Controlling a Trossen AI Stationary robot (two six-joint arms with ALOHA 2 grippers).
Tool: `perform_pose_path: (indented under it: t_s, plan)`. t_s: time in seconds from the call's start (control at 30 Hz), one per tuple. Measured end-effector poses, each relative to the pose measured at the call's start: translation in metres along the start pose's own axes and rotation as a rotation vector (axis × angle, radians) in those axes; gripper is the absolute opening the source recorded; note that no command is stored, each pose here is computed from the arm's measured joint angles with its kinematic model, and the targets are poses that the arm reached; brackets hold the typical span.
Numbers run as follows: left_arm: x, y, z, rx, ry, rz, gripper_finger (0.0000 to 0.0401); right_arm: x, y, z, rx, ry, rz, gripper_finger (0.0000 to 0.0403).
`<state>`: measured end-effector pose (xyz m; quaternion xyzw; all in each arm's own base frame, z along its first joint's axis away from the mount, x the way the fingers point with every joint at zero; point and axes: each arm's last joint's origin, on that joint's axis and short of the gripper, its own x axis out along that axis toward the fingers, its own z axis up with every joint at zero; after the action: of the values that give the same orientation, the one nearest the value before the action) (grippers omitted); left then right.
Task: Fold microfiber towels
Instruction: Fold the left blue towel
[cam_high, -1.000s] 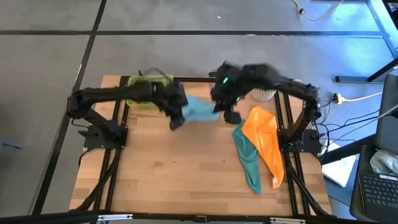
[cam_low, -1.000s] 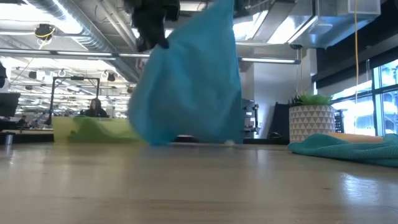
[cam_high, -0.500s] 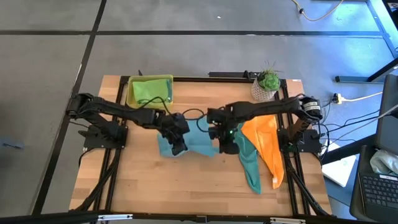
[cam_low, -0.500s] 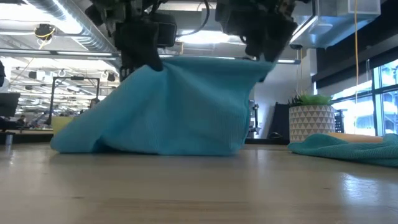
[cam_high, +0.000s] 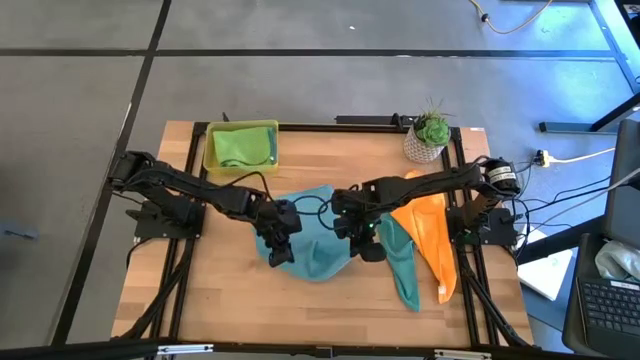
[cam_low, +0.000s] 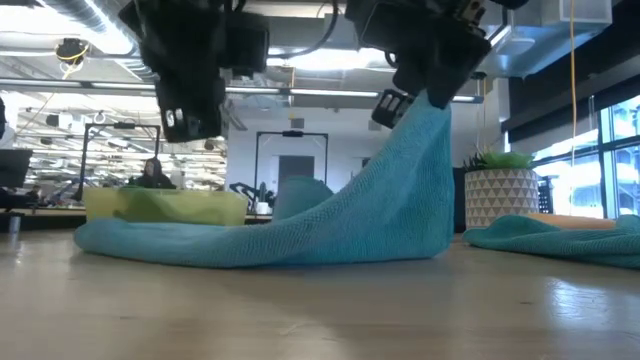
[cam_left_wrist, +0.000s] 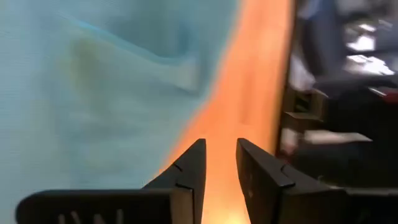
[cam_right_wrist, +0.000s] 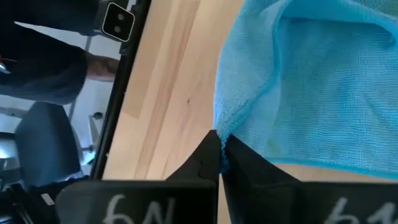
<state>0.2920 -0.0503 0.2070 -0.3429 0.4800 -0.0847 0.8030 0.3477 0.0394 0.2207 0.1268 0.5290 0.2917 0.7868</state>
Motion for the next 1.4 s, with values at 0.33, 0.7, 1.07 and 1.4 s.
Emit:
perform_pose_path:
  t_s: [0.33, 0.7, 1.07, 1.4]
  plan:
    - [-0.013, 0.025, 0.023, 0.334, -0.171, 0.213, 0.0085, 0.01, 0.015, -0.001, -0.061, 0.03, 0.006, 0.001]
    - [0.002, 0.029, 0.029, 0.991, -0.118, 0.112, 0.0126, 0.013, 0.018, -0.002, 0.025, 0.046, -0.016, 0.001]
    - [0.058, 0.044, 0.034, 1.086, -0.128, 0.024, 0.015, 0.017, 0.025, -0.003, 0.062, 0.062, -0.01, 0.001]
    - [0.064, 0.051, 0.026, 1.052, -0.037, 0.064, 0.015, 0.017, 0.025, -0.003, 0.073, 0.064, -0.002, 0.001]
